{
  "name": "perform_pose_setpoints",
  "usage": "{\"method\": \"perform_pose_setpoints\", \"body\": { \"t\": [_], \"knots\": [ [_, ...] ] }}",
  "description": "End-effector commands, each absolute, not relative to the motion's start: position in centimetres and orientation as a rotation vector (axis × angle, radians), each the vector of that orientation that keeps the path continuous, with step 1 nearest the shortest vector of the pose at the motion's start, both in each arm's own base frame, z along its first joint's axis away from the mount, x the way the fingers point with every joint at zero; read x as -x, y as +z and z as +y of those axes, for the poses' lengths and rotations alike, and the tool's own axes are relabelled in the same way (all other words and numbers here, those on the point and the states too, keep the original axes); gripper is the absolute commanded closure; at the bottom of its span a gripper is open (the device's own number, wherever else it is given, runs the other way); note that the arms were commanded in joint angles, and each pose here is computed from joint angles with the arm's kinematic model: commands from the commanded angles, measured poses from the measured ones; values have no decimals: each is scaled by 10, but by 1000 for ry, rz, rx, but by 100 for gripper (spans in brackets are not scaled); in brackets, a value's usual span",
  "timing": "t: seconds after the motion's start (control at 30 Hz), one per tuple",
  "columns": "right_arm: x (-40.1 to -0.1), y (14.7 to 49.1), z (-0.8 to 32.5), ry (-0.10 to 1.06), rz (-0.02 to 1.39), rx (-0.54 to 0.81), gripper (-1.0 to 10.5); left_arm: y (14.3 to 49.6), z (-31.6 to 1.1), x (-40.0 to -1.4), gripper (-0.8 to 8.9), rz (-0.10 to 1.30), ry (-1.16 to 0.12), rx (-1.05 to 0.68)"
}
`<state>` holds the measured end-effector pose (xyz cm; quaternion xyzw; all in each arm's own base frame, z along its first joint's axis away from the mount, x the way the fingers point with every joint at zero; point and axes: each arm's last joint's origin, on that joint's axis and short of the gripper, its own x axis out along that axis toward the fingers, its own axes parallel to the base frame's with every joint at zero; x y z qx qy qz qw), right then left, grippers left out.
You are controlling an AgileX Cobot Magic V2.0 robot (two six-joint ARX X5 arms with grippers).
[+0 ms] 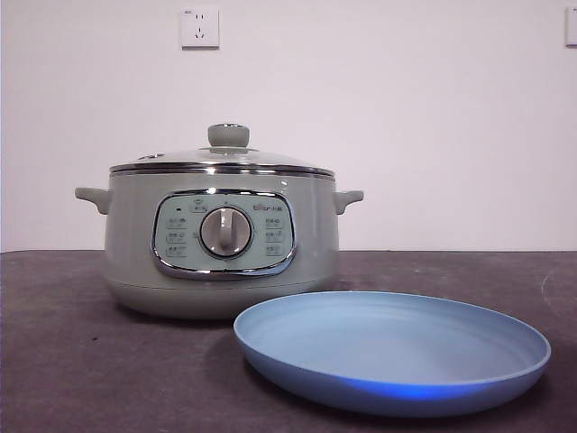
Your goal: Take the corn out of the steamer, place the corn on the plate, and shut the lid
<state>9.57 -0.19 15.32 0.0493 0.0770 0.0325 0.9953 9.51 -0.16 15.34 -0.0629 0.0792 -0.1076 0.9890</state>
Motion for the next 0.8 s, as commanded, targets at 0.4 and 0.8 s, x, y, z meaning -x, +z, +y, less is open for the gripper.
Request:
{"method": "perform_pose_setpoints", "body": {
  "t": [0.4, 0.8],
  "knots": [
    [-93, 169, 1, 133, 139, -434, 958, 178, -3, -90, 820, 120, -261, 360],
    [-96, 226, 6, 338, 176, -447, 958, 236, -8, -75, 820, 134, -398, 403]
  ]
}}
